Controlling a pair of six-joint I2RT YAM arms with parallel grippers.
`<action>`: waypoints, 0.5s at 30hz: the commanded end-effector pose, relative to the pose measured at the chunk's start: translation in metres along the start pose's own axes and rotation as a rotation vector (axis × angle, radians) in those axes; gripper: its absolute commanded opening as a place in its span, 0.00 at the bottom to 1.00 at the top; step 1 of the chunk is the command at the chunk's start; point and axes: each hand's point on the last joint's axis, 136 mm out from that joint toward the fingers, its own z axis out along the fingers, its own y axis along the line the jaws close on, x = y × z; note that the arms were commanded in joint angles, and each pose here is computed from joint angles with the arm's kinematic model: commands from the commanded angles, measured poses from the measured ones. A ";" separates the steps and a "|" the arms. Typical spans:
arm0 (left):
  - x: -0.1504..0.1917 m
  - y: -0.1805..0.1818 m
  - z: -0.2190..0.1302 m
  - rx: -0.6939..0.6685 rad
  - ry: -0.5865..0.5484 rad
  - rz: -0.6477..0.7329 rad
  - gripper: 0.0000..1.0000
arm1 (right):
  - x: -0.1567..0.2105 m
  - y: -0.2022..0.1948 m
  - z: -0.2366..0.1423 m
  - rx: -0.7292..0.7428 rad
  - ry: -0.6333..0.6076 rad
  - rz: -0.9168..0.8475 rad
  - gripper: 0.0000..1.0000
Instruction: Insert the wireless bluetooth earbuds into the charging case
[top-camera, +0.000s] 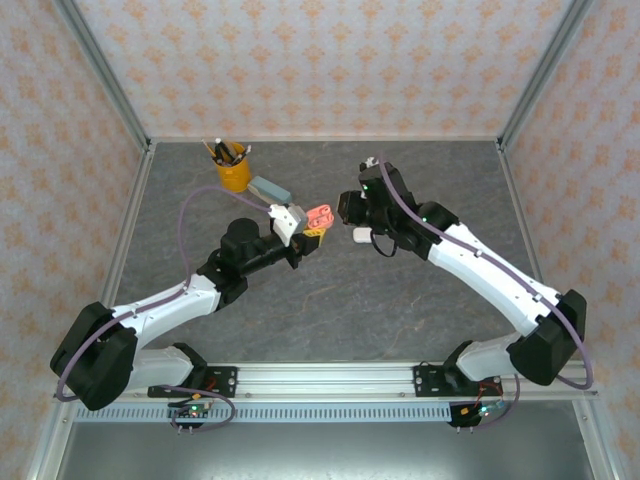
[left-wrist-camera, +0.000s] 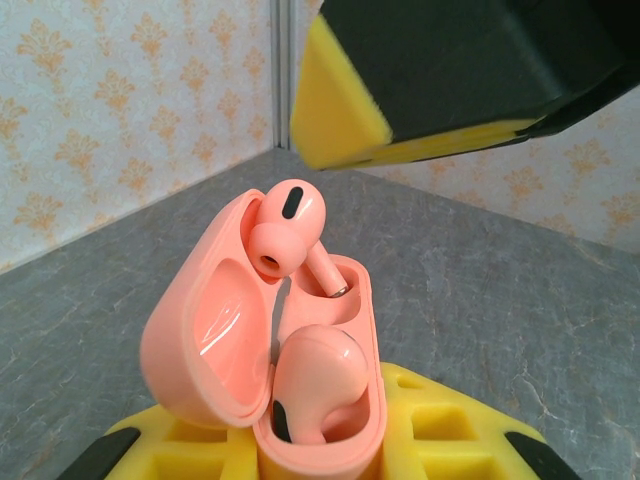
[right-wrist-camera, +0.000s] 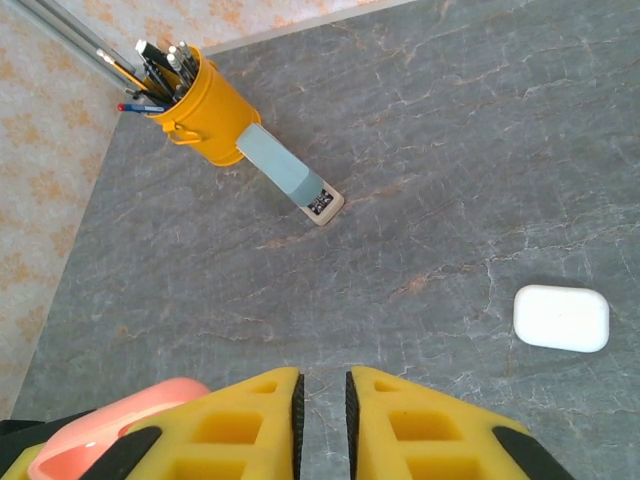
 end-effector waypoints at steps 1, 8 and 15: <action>-0.020 -0.006 0.002 0.028 -0.041 0.032 0.00 | -0.012 0.010 -0.006 -0.032 -0.014 0.013 0.20; -0.020 -0.006 0.003 0.029 -0.040 0.028 0.00 | -0.006 0.016 -0.001 -0.063 0.020 0.001 0.20; -0.018 -0.005 0.005 0.028 -0.034 0.025 0.00 | 0.002 0.021 -0.001 -0.099 0.060 -0.015 0.18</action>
